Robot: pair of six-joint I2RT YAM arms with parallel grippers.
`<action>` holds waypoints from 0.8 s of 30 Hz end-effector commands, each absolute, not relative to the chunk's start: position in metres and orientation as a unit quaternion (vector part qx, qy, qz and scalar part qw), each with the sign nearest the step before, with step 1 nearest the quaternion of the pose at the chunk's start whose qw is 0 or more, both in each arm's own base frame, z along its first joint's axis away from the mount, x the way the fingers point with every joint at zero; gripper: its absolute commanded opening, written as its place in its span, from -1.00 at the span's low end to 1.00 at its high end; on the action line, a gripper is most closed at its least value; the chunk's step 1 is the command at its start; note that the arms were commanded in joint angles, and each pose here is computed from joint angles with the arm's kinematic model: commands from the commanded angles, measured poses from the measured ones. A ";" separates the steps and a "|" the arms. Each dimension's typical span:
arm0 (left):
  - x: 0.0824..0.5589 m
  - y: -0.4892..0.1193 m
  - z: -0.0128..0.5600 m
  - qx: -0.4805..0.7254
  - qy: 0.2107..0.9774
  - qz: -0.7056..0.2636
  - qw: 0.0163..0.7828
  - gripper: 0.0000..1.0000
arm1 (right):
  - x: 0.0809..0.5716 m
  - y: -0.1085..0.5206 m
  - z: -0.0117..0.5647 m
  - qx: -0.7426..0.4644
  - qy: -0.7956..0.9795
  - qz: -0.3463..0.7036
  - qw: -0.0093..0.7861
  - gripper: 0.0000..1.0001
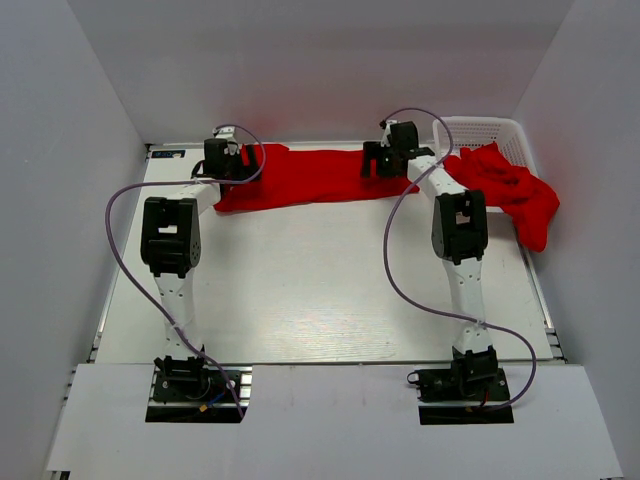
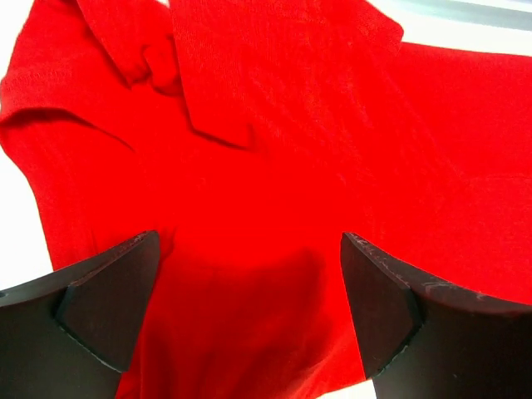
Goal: Fold and stack the t-shirts
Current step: Fold the other side of the tshirt into a rectangle
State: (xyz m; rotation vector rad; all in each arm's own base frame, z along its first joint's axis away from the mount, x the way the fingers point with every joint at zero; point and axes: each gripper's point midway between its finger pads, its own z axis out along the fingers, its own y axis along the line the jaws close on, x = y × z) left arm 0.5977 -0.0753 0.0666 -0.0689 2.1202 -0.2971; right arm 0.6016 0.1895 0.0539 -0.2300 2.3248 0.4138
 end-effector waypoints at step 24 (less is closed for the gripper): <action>0.601 -0.062 0.068 -0.047 0.882 -0.096 0.459 1.00 | 0.674 0.143 0.133 -0.105 0.818 0.100 0.556 0.81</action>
